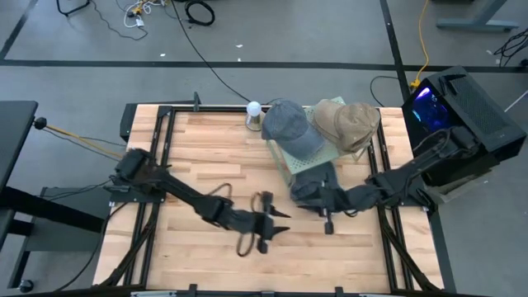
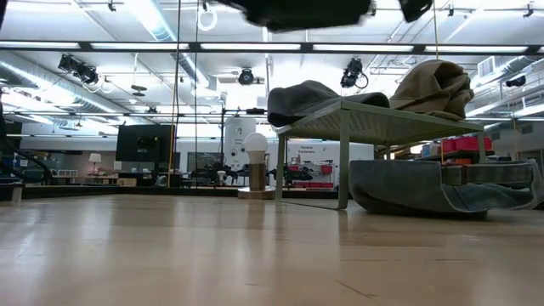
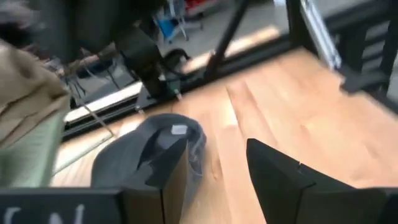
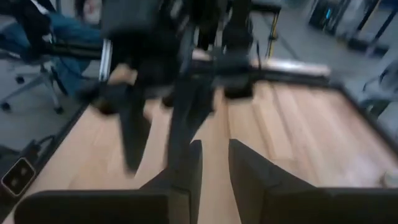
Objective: Stack caps on shelf
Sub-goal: Stack the black cap on the black cap on the shelf
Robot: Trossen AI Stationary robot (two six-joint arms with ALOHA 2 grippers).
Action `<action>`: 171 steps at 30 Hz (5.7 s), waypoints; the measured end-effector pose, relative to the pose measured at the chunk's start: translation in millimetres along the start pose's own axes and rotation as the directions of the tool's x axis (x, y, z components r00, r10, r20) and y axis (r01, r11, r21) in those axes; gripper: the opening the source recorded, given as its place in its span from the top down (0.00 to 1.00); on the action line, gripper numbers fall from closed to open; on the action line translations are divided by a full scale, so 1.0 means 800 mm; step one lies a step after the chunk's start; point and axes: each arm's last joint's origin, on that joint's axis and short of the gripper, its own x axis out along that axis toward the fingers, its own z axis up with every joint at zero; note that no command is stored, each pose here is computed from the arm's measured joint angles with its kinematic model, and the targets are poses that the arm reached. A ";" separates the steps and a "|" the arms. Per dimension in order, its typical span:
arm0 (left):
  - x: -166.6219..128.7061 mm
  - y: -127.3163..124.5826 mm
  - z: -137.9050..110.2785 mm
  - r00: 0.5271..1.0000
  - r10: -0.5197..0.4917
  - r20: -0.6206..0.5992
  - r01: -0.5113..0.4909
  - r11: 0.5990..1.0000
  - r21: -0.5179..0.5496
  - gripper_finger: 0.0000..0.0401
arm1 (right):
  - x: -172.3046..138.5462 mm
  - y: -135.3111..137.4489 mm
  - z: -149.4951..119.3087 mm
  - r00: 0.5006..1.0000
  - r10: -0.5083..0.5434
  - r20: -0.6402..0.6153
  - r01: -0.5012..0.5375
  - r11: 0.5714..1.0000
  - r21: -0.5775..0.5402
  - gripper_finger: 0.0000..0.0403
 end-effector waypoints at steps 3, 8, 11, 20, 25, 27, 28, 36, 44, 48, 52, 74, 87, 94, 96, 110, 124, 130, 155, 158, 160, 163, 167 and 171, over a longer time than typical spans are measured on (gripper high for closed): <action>0.033 -0.007 0.008 0.996 0.011 -0.087 -0.007 0.999 0.043 0.58 | -0.010 0.002 0.002 0.997 -0.003 0.080 0.008 0.998 -0.061 0.80; 0.086 0.005 0.019 0.980 -0.008 -0.199 0.010 1.000 0.010 0.58 | -0.022 0.001 0.004 0.992 0.010 0.124 0.004 0.994 -0.108 0.80; 0.112 0.015 0.016 0.971 -0.044 -0.234 0.041 0.999 -0.017 0.58 | -0.027 0.003 0.003 0.992 0.022 0.121 -0.007 0.992 -0.124 0.80; 0.156 0.037 -0.034 0.940 -0.029 -0.339 0.014 0.999 -0.045 0.58 | -0.060 0.002 0.013 0.984 0.073 0.164 -0.046 0.986 -0.163 0.80; 0.170 0.045 -0.063 0.924 -0.082 -0.373 0.042 0.993 -0.114 0.58 | -0.070 0.000 0.015 0.981 0.084 0.173 -0.055 0.984 -0.169 0.80; 0.174 0.049 -0.071 0.920 -0.079 -0.385 0.034 0.992 -0.124 0.58 | -0.069 0.001 0.013 0.983 0.085 0.162 -0.056 0.983 -0.176 0.80; 0.174 0.052 -0.073 0.916 -0.077 -0.393 0.029 0.991 -0.127 0.58 | -0.068 0.001 0.013 0.984 0.085 0.159 -0.057 0.983 -0.177 0.80; 0.175 0.056 -0.075 0.906 -0.188 -0.378 0.109 0.969 -0.221 0.65 | -0.067 0.002 0.012 0.985 0.085 0.153 -0.057 0.982 -0.181 0.80; 0.170 0.049 -0.083 0.850 -0.323 -0.416 0.217 0.934 -0.283 0.96 | -0.067 0.002 0.012 0.984 0.086 0.154 -0.058 0.983 -0.176 0.80; 0.168 0.043 -0.081 0.791 -0.500 -0.353 0.378 0.853 -0.360 0.95 | -0.067 0.002 0.012 0.984 0.089 0.153 -0.061 0.983 -0.174 0.80; 0.164 0.040 -0.070 0.734 -0.623 -0.270 0.501 0.765 -0.404 0.98 | -0.067 0.002 0.012 0.984 0.089 0.152 -0.062 0.983 -0.174 0.80; 0.090 0.030 0.045 0.825 -0.529 -0.198 0.476 0.840 -0.262 0.98 | -0.067 0.005 0.012 0.975 0.164 0.152 -0.140 0.977 -0.160 0.80; 0.048 0.024 0.061 0.811 -0.454 -0.369 0.374 0.888 -0.269 0.98 | -0.066 0.006 0.013 0.974 0.164 0.158 -0.140 0.978 -0.156 0.80; 0.011 0.026 0.081 0.850 -0.276 -0.449 0.208 0.958 -0.196 0.97 | -0.066 0.006 0.013 0.973 0.164 0.161 -0.140 0.978 -0.155 0.80; 0.001 0.023 0.083 0.852 -0.238 -0.466 0.170 0.968 -0.184 0.97 | -0.066 0.006 0.013 0.973 0.164 0.160 -0.139 0.978 -0.155 0.80; -0.112 0.044 0.020 0.943 -0.081 -0.323 -0.084 0.881 -0.466 0.97 | -0.066 0.006 0.015 0.971 0.164 0.176 -0.144 0.982 -0.118 0.80; -0.203 0.067 0.004 0.982 0.127 -0.136 -0.185 0.746 -0.640 0.97 | -0.030 0.027 0.029 0.930 0.080 0.359 -0.014 0.983 -0.182 0.80; -0.195 0.068 0.005 0.982 0.147 -0.116 -0.187 0.715 -0.673 0.96 | -0.009 0.033 0.024 0.926 0.031 0.375 0.071 0.964 -0.255 0.80; -0.190 0.086 0.035 0.962 0.263 0.078 -0.090 0.571 -0.816 0.93 | 0.052 0.025 -0.003 0.942 0.048 0.332 0.131 0.859 -0.495 0.80; -0.190 0.087 0.038 0.958 0.269 0.096 -0.075 0.560 -0.825 0.94 | 0.053 0.025 -0.005 0.947 0.049 0.316 0.117 0.866 -0.486 0.78; -0.191 0.087 0.039 0.958 0.270 0.100 -0.071 0.557 -0.827 0.94 | 0.053 0.025 -0.006 0.949 0.050 0.312 0.109 0.874 -0.473 0.74; -0.191 0.087 0.039 0.957 0.270 0.100 -0.071 0.558 -0.826 0.94 | 0.054 0.026 -0.008 0.953 0.063 0.295 0.080 0.891 -0.447 0.65; -0.191 0.087 0.039 0.959 0.265 0.106 -0.071 0.581 -0.811 0.93 | 0.054 0.026 -0.011 0.961 0.057 0.270 0.068 0.900 -0.432 0.49; -0.191 0.087 0.039 0.959 0.264 0.106 -0.071 0.583 -0.809 0.93 | 0.058 0.026 -0.016 0.968 0.020 0.249 0.118 0.842 -0.526 0.38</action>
